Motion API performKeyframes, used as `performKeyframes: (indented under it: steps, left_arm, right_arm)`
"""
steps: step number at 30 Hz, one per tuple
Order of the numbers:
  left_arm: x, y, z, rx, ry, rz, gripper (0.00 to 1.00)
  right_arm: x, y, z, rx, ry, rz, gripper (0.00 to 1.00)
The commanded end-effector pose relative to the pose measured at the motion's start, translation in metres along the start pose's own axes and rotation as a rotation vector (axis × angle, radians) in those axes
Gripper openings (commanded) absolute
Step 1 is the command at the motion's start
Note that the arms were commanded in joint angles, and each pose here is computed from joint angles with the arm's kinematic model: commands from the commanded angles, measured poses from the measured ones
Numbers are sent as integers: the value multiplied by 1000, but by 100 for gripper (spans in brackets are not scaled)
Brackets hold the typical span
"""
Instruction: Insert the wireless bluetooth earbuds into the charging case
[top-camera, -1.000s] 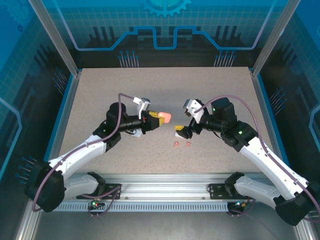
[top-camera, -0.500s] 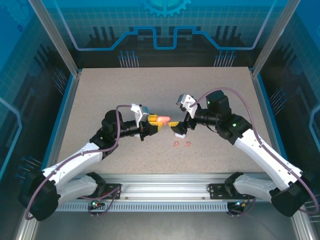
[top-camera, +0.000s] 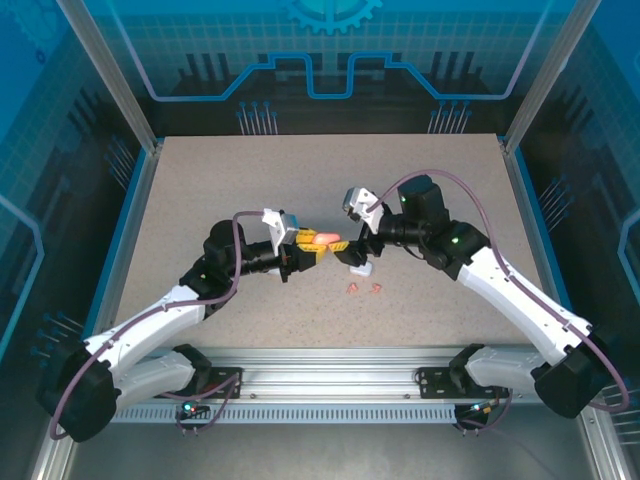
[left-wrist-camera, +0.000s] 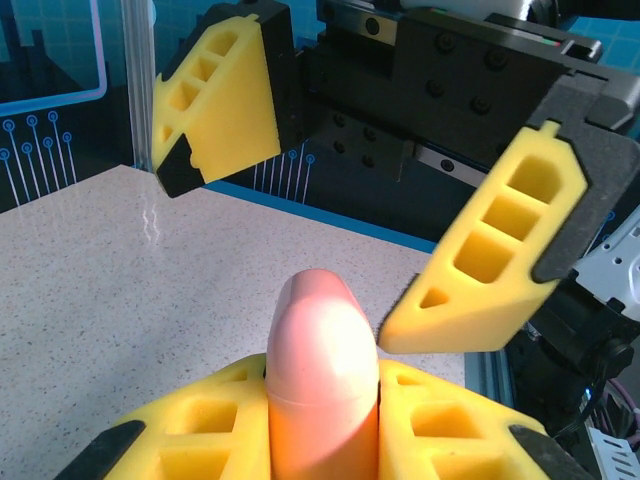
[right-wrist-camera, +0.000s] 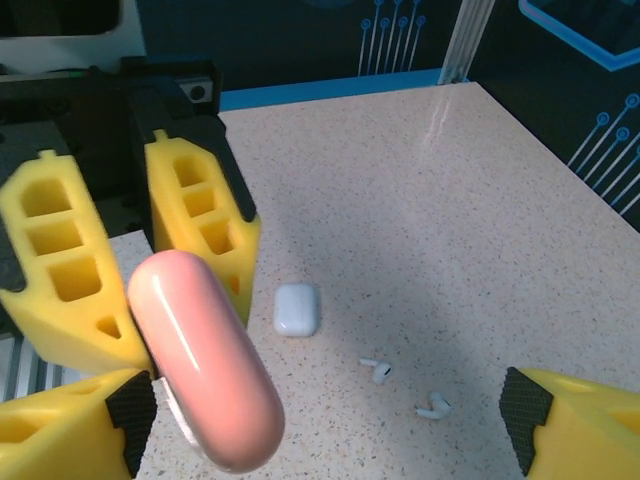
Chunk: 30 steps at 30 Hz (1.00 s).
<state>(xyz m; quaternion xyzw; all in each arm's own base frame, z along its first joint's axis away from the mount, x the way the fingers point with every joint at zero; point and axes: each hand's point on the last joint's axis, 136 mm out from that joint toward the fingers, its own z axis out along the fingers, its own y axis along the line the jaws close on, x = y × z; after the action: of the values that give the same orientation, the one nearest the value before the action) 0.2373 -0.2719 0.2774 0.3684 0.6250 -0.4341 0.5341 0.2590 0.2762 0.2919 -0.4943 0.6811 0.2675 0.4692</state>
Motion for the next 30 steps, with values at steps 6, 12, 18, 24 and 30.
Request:
performKeyframes:
  steps: [6, 12, 18, 24, 30]
  left_arm:
    - [-11, -10, -3, 34, -39, 55, 0]
    - [-10, -12, -2, 40, -37, 57, 0]
    - [-10, -12, -3, 39, -39, 59, 0]
    - [-8, -10, -3, 22, -37, 59, 0]
    - [-5, 6, -6, -80, -41, 62, 0]
  right_arm:
    - [-14, -18, -6, 77, -4, -12, 89]
    - [-16, -28, -9, 107, -5, 3, 88]
    - [-18, -32, -12, 118, -8, 14, 88]
    - [-23, -27, -16, 89, -33, 19, 89]
    - [-20, -37, -40, 180, -41, 106, 91]
